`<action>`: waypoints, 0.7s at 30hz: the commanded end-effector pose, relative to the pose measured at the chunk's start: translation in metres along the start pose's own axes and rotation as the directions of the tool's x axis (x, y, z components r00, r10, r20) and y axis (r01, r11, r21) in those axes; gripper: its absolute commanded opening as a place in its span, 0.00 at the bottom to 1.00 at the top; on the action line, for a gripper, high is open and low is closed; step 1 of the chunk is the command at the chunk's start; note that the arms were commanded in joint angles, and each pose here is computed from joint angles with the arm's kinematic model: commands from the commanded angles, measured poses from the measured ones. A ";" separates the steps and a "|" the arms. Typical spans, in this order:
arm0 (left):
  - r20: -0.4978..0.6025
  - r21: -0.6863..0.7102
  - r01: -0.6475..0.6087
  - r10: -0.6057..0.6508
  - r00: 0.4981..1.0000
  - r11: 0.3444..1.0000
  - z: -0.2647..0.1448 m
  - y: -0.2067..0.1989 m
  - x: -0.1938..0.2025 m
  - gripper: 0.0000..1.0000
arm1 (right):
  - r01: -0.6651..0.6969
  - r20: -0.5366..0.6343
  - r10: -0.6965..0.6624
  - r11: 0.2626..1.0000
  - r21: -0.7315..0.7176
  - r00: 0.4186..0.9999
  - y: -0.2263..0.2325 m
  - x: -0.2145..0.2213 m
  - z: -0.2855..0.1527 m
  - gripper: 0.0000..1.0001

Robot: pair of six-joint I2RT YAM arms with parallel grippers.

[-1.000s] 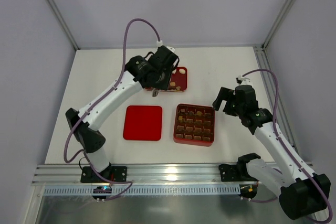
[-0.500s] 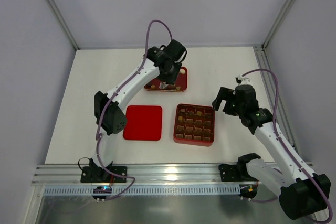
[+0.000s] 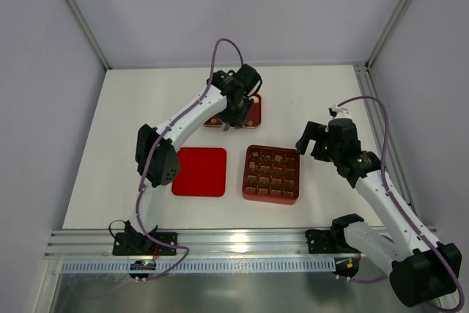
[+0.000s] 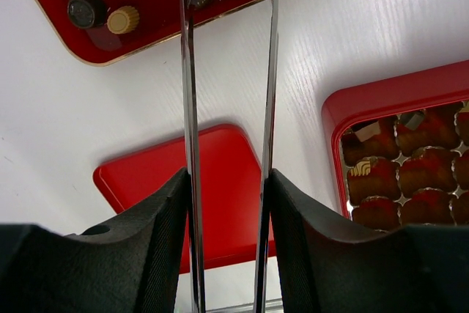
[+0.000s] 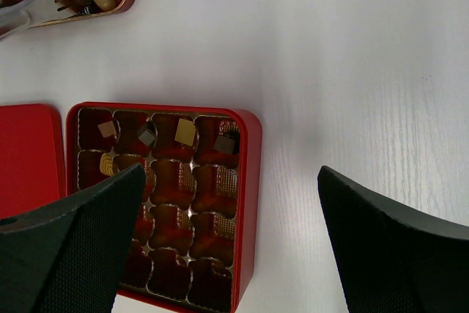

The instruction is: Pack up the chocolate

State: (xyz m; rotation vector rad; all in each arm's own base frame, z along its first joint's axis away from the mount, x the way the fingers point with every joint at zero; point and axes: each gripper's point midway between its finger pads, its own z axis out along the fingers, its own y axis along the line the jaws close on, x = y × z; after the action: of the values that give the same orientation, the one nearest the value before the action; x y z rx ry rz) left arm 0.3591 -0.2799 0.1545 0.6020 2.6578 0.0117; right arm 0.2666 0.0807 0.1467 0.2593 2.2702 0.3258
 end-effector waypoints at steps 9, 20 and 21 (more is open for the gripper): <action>0.034 0.020 -0.025 0.024 0.999 0.999 -0.021 0.006 0.000 0.46 | 0.008 0.040 -0.007 1.000 -0.018 0.999 0.005 -0.014 0.001 1.00; 0.038 0.010 -0.029 0.028 0.999 1.000 -0.023 0.010 -0.001 0.41 | 0.008 0.041 -0.008 1.000 -0.015 0.999 0.006 -0.015 0.002 1.00; 0.036 0.011 -0.026 0.026 0.999 1.000 -0.023 0.010 0.000 0.41 | 0.007 0.042 -0.007 1.000 -0.014 0.999 0.005 -0.015 0.002 1.00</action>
State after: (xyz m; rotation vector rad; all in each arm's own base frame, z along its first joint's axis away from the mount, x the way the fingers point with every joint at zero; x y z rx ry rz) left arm 0.3532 -0.2745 0.1470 0.6502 2.6768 0.0298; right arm 0.2683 0.0811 0.1445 0.2604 2.2761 0.3234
